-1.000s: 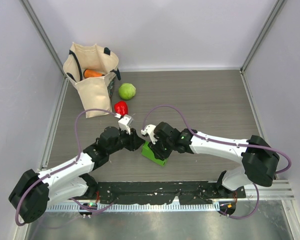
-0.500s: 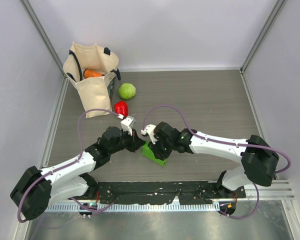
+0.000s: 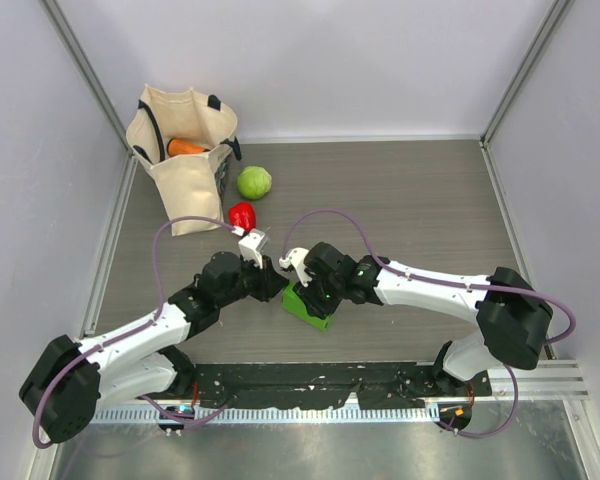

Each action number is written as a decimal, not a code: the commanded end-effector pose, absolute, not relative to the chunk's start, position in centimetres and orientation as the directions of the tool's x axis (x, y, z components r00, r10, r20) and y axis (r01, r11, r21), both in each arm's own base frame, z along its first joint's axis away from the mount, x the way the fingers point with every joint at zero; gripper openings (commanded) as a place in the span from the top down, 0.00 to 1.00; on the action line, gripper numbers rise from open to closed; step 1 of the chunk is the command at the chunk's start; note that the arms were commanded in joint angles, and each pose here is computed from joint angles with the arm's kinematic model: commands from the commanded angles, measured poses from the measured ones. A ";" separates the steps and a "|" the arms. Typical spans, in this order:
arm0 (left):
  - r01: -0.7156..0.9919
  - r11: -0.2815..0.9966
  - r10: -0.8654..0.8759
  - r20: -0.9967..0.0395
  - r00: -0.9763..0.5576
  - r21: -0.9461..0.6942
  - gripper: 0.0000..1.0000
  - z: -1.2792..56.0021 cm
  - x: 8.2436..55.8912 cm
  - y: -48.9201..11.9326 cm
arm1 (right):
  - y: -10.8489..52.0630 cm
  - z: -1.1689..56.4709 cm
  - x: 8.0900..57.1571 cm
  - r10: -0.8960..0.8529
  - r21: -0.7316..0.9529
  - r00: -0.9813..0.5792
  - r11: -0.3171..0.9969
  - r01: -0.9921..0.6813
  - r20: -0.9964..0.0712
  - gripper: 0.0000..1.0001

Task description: Fold the paper box

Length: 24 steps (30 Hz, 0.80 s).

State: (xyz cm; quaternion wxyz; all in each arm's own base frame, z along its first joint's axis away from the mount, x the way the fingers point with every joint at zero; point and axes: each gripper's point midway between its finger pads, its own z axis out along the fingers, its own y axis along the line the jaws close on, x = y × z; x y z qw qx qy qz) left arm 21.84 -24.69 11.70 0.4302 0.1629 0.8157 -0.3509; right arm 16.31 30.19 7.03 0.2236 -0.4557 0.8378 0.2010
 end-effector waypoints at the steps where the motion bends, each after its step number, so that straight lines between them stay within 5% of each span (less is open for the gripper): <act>1: 0.593 0.690 -0.068 -0.853 -0.517 -0.414 0.87 14.5 23.0 -25.3 | 31.1 8.2 17.2 -0.663 0.118 -0.458 0.491 -0.863 -0.593 0.91; 10: 0.604 0.689 -0.034 -0.851 -0.524 -0.400 0.99 13.6 22.6 -25.7 | 31.5 8.1 17.8 -0.657 0.108 -0.463 0.505 -0.856 -0.595 0.91; 24: 0.544 0.796 -0.010 -0.905 -0.425 -0.264 1.00 11.7 22.7 -23.4 | 31.1 7.2 19.6 -0.663 0.044 -0.471 0.553 -0.832 -0.582 0.89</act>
